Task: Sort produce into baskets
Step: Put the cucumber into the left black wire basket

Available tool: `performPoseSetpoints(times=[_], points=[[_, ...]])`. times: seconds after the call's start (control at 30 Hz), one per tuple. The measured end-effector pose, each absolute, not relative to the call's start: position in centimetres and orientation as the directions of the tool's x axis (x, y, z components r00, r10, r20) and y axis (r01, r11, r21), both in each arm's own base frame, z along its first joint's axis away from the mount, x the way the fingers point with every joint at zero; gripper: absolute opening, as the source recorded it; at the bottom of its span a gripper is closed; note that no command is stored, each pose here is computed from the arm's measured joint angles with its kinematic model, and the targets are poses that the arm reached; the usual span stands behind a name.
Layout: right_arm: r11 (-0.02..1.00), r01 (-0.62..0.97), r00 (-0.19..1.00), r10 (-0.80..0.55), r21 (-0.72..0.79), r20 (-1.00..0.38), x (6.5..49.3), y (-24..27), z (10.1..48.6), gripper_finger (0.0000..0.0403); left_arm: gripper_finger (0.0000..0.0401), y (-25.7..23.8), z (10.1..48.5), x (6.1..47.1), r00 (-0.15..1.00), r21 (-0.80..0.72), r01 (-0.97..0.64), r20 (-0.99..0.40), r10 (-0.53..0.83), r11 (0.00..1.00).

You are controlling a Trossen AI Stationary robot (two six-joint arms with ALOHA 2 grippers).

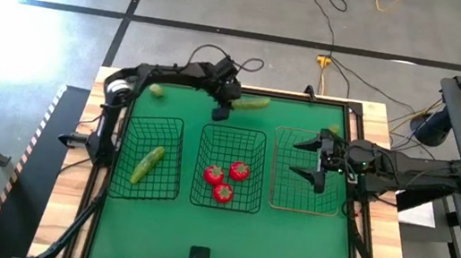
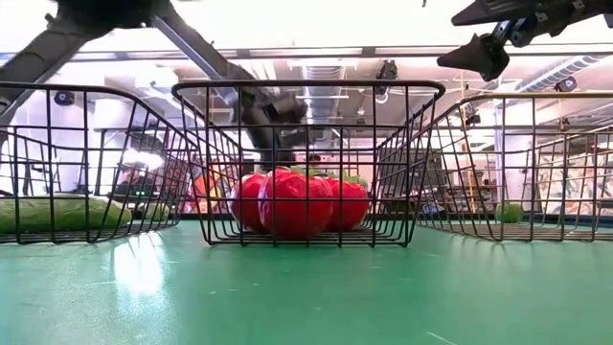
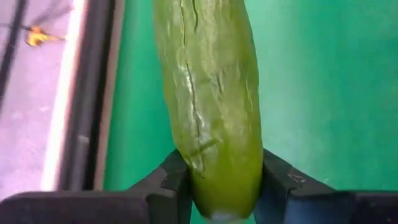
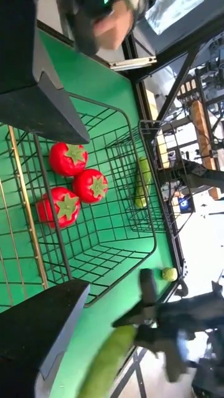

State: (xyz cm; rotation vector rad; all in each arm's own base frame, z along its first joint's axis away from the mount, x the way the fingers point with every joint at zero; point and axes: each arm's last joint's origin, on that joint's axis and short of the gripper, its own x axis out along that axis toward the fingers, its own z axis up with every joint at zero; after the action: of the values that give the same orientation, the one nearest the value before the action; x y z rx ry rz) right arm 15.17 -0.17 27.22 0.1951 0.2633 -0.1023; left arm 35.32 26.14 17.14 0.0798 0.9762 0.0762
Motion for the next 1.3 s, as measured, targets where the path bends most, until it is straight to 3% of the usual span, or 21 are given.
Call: performPoseSetpoints(times=[0.27, 0.57, 0.77, 1.03, 1.3], points=[[0.977, 0.122, 0.965, -0.075, 0.177, -0.251, 15.2, -0.2, 27.4, 0.0366, 0.0097, 22.0, 27.4, 32.1, 0.625, 0.081, -0.064, -0.774, 0.103, 0.995], [0.993, 0.094, 0.975, -0.079, 0.068, -0.206, 15.3, -0.2, 27.8, 0.0366, 0.0099, 10.3, 34.9, 25.7, 0.661, -0.044, -0.043, -0.75, -0.004, 0.998], [0.996, 0.084, 0.976, -0.079, 0.015, -0.202, 15.3, -0.2, 27.9, 0.0366, 0.0099, 2.8, 35.2, 19.0, 0.56, -0.164, -0.222, -0.828, -0.012, 0.961], [0.996, 0.084, 0.979, -0.074, 0.044, -0.191, 15.4, -0.2, 27.9, 0.0366, 0.0099, -2.3, 32.0, 12.2, 0.444, -0.355, -0.522, -0.889, -0.109, 0.775], [0.989, -0.03, 0.953, 0.072, 0.148, -0.293, 17.7, 2.2, 26.3, 0.0366, 0.0099, -3.7, 25.9, 11.4, 0.216, -0.254, -0.704, -0.966, -0.14, 0.664]])
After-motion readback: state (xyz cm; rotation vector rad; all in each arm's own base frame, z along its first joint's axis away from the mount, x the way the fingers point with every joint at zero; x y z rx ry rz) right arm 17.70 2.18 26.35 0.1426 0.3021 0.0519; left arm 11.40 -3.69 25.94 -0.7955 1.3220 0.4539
